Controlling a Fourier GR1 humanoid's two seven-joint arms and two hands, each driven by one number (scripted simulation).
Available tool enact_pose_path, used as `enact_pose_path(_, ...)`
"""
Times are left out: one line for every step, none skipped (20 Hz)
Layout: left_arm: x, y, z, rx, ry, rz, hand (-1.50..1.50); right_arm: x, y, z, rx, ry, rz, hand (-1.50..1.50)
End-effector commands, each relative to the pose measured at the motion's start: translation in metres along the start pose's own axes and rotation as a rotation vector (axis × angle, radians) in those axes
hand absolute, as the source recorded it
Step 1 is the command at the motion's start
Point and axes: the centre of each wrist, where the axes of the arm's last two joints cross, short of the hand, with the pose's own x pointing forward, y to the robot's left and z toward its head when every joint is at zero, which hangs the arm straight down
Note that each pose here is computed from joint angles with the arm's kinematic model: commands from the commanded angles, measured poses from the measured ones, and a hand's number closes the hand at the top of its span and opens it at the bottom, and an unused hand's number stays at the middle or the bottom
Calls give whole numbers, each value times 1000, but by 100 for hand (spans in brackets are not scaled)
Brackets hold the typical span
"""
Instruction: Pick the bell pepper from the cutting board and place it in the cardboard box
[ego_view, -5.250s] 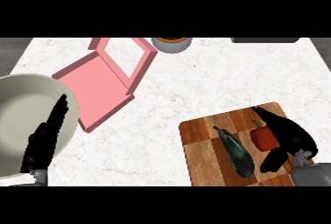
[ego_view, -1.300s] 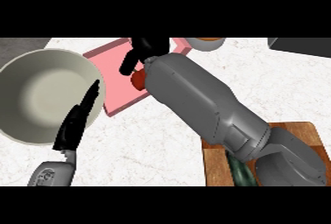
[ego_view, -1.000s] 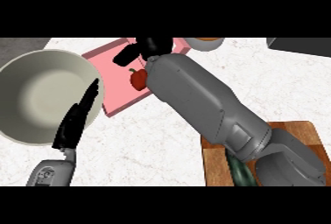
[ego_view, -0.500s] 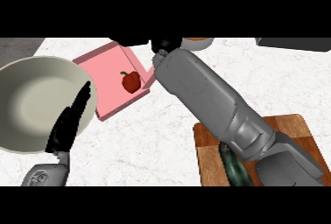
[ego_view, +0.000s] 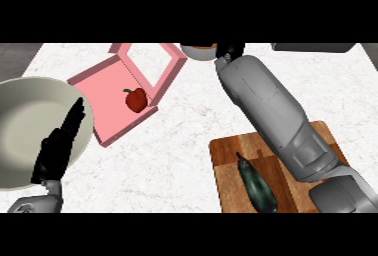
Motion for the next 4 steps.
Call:
enact_pose_path(-1,-3,8,21,0,-3,0,-32,-52,-23,-4,33,-9,-150)
enact_pose_path(-6,-4,7,18,24,-10,0,-21,-54,-25,6,12,4,-150)
enact_pose_path(-12,5,7,27,10,-9,0,-40,-64,-20,42,0,-17,-150)
enact_pose_path(-3,-9,7,24,3,5,0,-33,-75,-34,50,0,-13,-150)
